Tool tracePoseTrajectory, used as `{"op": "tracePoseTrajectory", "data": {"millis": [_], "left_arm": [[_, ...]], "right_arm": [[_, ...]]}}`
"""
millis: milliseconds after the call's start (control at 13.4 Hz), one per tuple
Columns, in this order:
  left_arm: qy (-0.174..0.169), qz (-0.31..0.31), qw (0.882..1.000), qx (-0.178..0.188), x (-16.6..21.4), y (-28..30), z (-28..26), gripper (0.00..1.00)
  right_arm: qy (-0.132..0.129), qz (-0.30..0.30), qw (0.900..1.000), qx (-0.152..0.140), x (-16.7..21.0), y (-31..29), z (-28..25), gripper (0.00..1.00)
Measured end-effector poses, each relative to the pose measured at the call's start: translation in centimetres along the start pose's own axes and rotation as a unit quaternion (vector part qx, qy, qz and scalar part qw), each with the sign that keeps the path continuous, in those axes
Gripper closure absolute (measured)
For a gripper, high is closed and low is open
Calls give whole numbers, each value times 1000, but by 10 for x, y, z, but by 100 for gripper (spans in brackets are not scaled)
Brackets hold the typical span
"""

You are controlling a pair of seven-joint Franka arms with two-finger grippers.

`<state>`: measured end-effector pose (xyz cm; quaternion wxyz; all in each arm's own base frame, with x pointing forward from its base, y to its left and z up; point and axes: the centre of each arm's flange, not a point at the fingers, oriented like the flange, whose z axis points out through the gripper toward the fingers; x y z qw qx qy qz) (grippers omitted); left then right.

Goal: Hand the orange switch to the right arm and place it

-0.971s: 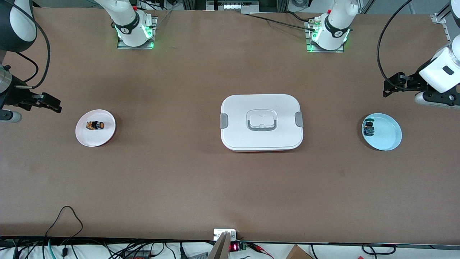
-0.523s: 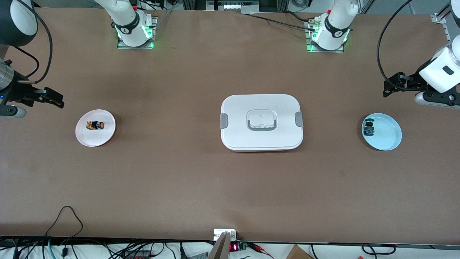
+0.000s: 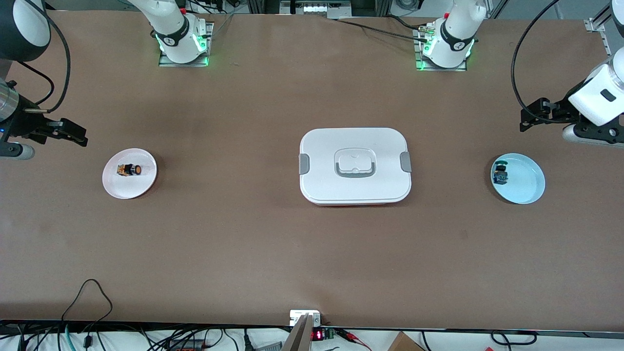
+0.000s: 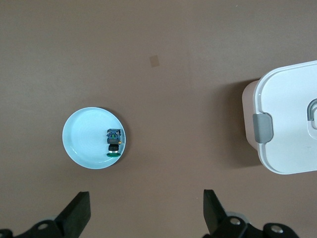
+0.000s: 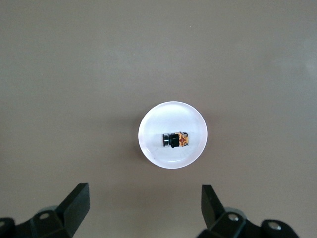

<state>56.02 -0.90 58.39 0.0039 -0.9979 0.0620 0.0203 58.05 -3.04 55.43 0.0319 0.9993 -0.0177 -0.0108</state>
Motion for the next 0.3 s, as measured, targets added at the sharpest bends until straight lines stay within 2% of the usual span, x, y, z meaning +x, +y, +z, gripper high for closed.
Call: {"op": "tracePoseTrajectory", "data": {"millis": [299], "left_arm": [[0,0,1000,0,0,0,0,0]], "right_arm": [[2,3,1000,9,-4,1,-26,0]]}}
